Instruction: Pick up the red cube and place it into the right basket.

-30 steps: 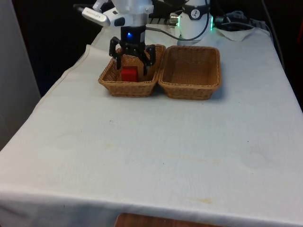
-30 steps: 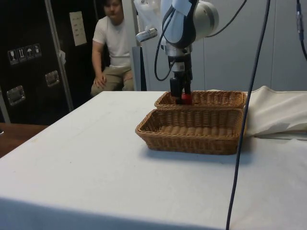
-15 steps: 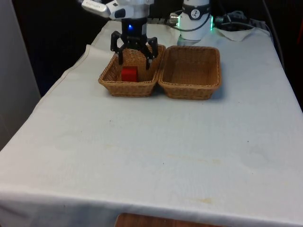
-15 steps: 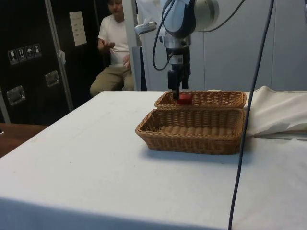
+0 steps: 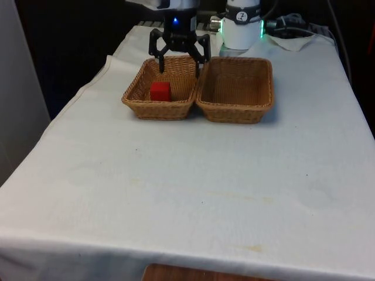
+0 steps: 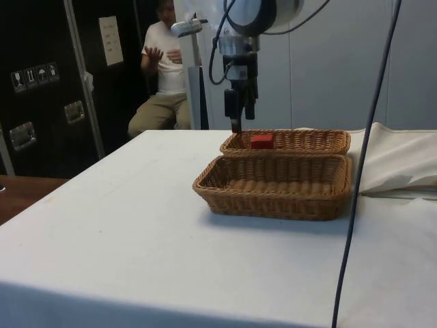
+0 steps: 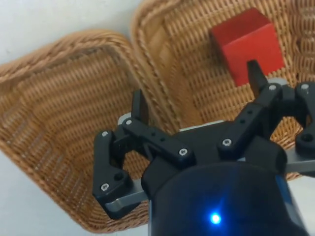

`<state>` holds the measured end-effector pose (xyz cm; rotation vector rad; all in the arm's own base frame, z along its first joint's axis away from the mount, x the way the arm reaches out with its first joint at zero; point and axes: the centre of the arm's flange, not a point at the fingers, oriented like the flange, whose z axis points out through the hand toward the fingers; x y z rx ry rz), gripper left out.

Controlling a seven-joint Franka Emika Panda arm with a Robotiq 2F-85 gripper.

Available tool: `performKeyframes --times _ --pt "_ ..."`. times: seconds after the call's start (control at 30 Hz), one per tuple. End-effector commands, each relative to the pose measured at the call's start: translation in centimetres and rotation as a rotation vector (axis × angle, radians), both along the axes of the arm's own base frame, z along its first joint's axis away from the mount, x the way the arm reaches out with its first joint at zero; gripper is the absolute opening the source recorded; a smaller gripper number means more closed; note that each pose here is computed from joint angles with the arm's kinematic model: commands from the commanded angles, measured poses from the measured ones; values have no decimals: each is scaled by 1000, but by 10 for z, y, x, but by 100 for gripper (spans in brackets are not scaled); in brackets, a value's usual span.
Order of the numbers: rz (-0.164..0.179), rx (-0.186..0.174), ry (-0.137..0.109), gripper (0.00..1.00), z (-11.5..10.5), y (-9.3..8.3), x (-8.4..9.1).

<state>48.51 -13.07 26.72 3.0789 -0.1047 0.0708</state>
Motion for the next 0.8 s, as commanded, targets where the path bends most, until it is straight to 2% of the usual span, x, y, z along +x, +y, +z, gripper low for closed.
performKeyframes --times 0.0,0.1,0.13,0.2,0.4,0.43,0.47,0.7,0.77 --pt "0 -8 4 100 1 3 2" --pt "10 -6 -1 100 4 11 6" --pt "8 3 -5 100 3 7 4" --pt "19 -4 -7 100 6 18 10" --pt "38 0 -17 100 10 33 18" --pt "37 8 -22 100 9 31 16" --pt "41 0 -18 100 10 36 19" --pt "74 3 -30 100 14 58 26" --pt "76 14 -34 100 13 57 26"
